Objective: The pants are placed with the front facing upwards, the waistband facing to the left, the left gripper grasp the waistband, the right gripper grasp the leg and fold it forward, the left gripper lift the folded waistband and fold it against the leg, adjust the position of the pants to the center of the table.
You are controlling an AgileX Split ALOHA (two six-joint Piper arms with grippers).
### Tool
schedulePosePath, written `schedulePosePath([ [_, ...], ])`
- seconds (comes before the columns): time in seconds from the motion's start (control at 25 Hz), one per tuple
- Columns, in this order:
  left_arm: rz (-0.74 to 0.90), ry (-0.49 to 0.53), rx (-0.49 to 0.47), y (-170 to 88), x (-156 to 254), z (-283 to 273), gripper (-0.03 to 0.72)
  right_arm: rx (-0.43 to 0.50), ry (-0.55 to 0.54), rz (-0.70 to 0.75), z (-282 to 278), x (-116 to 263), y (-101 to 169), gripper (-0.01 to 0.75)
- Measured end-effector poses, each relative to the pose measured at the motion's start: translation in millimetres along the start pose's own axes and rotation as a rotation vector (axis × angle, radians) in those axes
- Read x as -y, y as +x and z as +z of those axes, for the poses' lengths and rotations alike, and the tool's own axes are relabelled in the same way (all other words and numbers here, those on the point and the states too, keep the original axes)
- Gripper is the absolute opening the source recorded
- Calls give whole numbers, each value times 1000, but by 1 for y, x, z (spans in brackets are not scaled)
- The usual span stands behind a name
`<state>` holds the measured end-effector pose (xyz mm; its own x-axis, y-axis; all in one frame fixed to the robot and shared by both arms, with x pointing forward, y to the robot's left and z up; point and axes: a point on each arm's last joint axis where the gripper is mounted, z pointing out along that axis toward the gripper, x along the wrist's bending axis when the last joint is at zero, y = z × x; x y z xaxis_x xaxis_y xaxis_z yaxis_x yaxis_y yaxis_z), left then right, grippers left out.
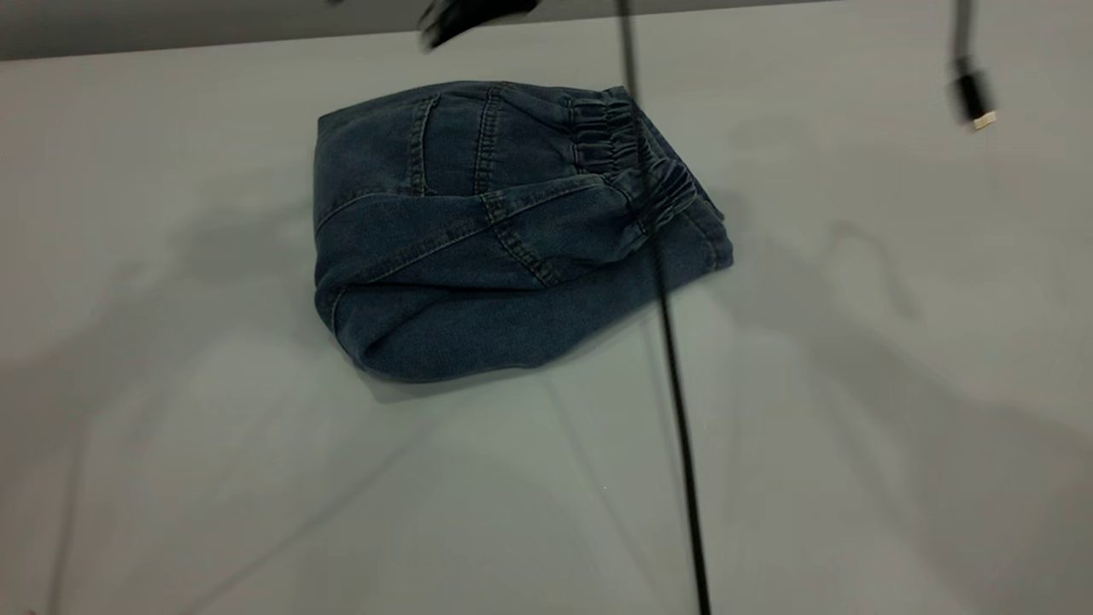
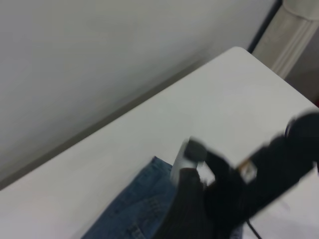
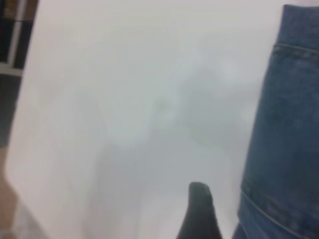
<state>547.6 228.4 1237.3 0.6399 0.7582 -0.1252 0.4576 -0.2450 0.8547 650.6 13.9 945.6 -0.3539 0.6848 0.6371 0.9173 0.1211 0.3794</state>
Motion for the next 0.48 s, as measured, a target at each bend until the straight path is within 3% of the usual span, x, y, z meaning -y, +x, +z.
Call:
schedulePosePath([
  [0.28,3,0,-2,0,0,0,591,185,82,-40,46,20,15,462],
  [0.48,4,2,0,0,0,0,591,403,100,4,51,17,-2,462],
])
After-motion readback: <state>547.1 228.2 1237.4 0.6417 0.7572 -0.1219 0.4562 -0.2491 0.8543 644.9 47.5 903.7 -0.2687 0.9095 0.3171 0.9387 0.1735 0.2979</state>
